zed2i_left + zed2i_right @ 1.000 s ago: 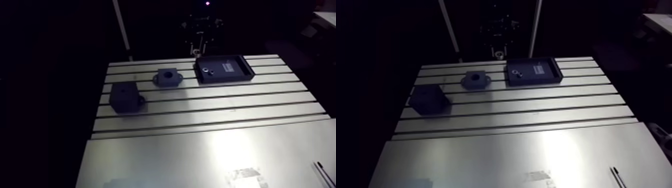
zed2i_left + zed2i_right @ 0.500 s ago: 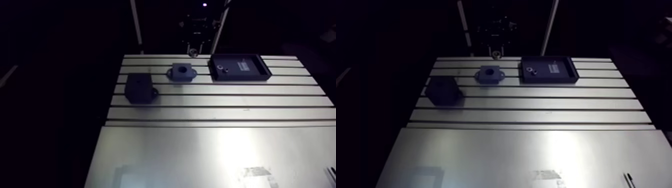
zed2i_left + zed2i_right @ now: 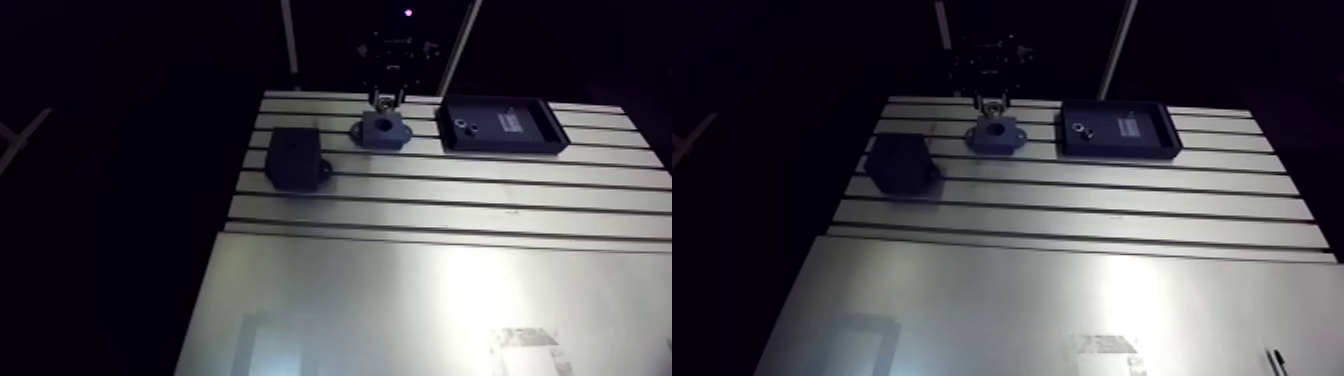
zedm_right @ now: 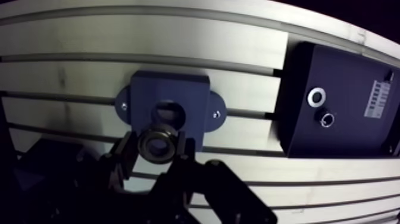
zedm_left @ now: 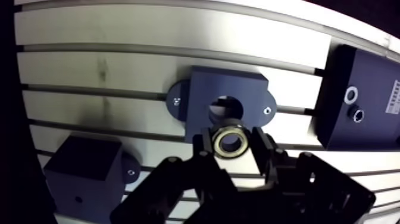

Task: Pick up the bearing and press it into the housing until flush.

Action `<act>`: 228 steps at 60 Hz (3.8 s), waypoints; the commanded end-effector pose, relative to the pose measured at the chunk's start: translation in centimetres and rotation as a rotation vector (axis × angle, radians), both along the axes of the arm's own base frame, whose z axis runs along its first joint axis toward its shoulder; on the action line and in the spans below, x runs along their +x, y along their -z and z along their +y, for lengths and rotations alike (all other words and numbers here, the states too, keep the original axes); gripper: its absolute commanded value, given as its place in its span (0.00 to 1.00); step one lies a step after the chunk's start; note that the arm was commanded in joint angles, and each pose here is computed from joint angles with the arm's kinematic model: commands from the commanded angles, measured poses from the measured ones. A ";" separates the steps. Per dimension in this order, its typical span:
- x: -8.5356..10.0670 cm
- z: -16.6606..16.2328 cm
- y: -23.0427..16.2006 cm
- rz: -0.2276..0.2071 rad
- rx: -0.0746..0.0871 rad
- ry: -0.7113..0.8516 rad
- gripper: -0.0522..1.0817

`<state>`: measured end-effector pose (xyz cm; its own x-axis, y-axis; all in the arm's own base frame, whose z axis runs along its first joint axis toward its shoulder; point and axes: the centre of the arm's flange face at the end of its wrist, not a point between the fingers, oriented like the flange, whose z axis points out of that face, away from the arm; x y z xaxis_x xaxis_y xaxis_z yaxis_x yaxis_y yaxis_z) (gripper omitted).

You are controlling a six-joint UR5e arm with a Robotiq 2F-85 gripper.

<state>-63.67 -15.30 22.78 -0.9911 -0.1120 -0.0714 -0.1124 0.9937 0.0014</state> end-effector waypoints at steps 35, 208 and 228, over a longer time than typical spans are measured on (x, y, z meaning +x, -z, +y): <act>-0.5 -0.2 2.1 -0.017 0.009 -0.015 0.55; -1.1 0.2 3.2 -0.031 0.012 -0.014 0.05; -1.5 -0.1 0.1 0.007 0.004 -0.005 0.64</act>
